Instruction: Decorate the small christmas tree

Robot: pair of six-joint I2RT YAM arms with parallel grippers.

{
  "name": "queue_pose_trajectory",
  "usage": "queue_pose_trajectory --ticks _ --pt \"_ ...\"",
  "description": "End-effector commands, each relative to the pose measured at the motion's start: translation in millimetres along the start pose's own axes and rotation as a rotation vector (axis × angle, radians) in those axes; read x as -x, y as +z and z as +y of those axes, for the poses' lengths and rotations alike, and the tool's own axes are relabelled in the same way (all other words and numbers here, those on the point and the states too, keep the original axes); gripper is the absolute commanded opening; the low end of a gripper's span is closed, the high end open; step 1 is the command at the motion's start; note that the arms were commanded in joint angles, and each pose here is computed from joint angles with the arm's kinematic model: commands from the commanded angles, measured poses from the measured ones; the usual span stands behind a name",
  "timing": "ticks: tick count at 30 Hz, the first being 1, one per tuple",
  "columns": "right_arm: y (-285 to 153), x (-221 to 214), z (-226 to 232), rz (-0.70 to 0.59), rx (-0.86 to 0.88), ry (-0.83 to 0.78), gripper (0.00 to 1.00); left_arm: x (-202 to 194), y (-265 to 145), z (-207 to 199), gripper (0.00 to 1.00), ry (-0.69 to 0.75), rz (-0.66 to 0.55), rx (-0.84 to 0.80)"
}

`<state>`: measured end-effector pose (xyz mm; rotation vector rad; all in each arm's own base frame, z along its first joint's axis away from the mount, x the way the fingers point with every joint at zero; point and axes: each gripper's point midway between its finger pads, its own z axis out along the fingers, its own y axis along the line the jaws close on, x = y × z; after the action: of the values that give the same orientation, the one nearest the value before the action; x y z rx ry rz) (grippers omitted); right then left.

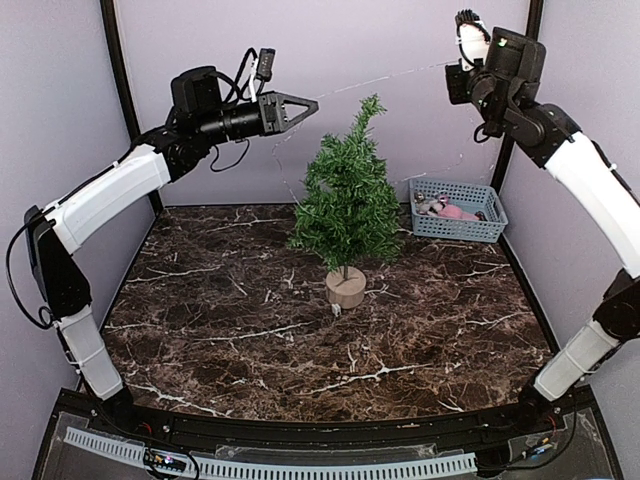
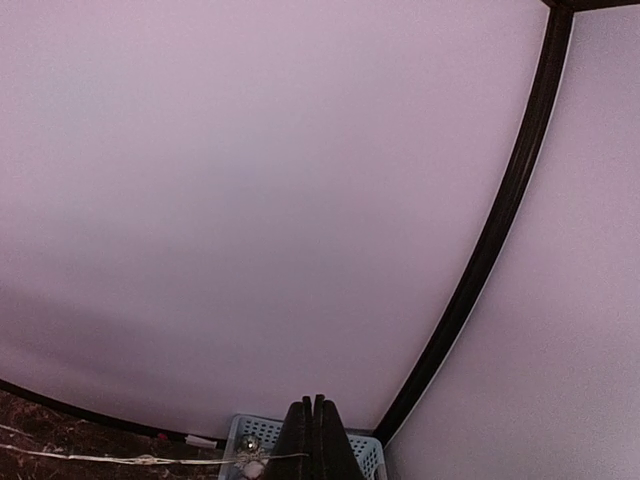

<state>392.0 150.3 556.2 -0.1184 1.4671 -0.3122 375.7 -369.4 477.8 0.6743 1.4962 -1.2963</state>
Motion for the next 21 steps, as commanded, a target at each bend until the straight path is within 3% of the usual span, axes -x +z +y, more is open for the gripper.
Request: queue_pose_trajectory --ticks 1,10,21 --pt "35.6 -22.3 1.9 0.040 0.030 0.072 0.00 19.8 -10.5 38.6 0.00 -0.023 -0.069 0.123" --pt "93.6 -130.8 23.3 0.251 0.099 0.097 0.00 -31.0 -7.3 125.2 0.00 -0.114 0.028 0.237" --pt "93.1 -253.6 51.2 0.474 0.158 0.100 0.00 -111.8 -3.8 184.6 0.00 -0.139 0.182 0.350"
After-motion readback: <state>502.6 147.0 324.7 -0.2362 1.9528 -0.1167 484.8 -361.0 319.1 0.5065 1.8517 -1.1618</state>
